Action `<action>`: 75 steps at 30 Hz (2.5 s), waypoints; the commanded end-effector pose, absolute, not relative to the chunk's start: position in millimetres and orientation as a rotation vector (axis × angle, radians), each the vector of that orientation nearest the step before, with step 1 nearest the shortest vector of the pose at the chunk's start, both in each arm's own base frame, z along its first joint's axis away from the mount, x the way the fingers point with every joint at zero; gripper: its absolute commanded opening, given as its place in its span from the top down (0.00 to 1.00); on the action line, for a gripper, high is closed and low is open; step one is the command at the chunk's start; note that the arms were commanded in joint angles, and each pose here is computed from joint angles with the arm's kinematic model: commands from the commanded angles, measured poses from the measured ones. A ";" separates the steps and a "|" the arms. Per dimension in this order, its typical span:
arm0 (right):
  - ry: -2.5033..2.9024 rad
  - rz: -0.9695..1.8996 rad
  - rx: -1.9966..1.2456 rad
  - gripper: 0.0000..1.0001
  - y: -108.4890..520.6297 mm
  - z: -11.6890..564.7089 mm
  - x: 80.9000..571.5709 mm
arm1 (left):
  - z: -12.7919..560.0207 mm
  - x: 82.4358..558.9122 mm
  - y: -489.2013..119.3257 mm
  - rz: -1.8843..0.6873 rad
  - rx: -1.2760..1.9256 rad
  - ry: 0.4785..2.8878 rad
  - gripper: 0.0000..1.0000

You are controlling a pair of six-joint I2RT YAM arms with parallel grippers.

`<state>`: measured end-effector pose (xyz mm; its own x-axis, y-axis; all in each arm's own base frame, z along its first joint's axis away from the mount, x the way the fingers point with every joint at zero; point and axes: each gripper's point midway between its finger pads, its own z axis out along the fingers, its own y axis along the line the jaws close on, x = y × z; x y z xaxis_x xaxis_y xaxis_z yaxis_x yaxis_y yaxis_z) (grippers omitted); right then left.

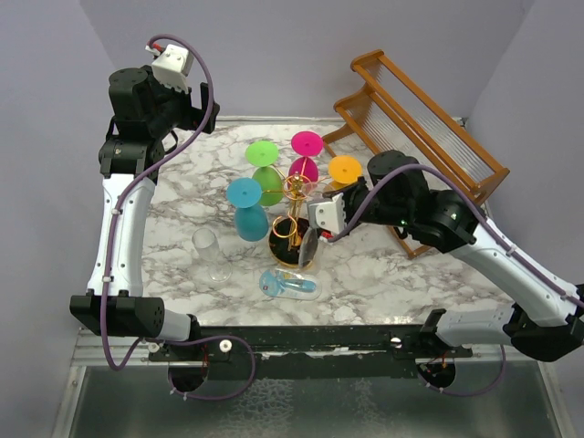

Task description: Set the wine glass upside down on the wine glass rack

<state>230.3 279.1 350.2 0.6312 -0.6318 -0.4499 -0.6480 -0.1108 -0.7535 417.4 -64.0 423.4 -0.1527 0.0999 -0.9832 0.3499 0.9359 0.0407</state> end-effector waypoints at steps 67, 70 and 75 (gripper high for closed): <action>1.050 -0.162 -1.783 0.77 217.8 342.3 216.5 | 411.8 399.5 -67.3 -0.192 0.493 1.711 0.06; 1.054 -0.148 -1.786 0.74 217.6 341.2 215.0 | 408.2 399.2 -65.3 -0.173 0.502 1.717 0.06; 1.065 -0.135 -1.782 0.69 215.0 339.8 213.5 | 396.4 398.3 -60.3 -0.140 0.519 1.750 0.06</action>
